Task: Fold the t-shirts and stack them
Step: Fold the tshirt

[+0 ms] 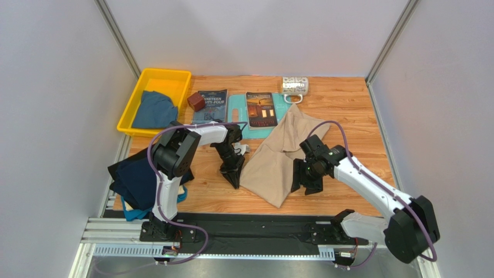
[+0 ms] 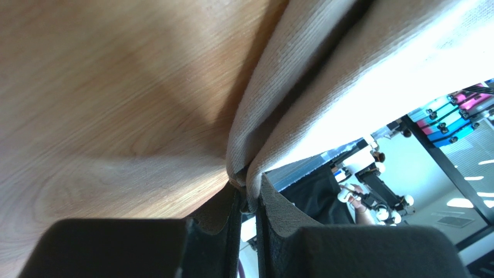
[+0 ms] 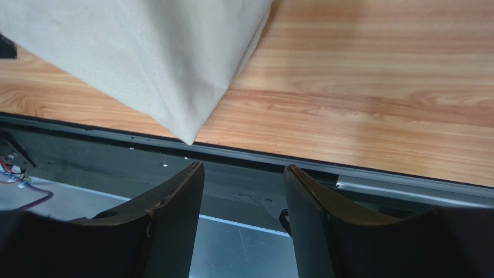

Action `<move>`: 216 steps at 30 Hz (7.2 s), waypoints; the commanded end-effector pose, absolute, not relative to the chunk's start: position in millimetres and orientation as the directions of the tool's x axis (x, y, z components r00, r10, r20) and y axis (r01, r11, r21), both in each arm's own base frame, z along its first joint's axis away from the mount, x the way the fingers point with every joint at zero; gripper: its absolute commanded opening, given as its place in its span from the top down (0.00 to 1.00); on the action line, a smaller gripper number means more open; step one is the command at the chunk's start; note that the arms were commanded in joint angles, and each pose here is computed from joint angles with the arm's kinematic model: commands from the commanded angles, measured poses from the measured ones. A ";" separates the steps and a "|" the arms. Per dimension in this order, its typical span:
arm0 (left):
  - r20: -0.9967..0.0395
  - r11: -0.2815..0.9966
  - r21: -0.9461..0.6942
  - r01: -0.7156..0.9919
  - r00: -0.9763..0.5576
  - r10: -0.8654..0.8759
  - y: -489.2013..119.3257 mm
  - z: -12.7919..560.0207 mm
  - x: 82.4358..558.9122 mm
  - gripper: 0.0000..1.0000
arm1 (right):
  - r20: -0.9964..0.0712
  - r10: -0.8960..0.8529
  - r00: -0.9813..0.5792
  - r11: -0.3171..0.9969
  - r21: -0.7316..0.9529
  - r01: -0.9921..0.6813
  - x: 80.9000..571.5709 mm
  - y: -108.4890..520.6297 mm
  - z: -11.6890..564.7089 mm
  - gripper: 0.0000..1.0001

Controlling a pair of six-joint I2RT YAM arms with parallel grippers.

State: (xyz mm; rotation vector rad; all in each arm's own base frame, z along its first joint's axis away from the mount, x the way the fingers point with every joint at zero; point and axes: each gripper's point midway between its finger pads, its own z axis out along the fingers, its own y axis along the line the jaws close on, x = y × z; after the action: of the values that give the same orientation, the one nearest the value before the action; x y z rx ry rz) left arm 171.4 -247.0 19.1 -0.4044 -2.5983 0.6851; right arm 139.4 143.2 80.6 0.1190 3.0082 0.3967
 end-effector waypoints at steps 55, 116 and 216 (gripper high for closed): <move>0.283 0.827 -0.533 0.180 -0.883 0.375 -253.8 26.1 182.1 0.88 | -0.011 0.100 -0.995 0.914 0.397 0.088 89.8 172.9 -31.1 0.60; -0.611 0.436 -0.665 0.606 -0.778 0.149 -462.8 195.1 420.7 1.00 | -0.526 0.261 -0.809 0.961 0.217 0.169 317.5 79.2 150.8 1.00; -0.300 0.373 -0.858 0.353 -0.934 0.195 -514.6 50.4 366.2 0.94 | -0.466 0.370 -0.804 0.924 0.096 0.369 516.3 -12.0 49.8 0.87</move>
State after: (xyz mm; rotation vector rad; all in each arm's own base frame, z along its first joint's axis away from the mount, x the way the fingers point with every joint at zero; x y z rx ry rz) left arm 367.1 -513.8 46.1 -0.5364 -2.7341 1.7484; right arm 493.4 7.5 41.3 0.5183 2.6585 0.0383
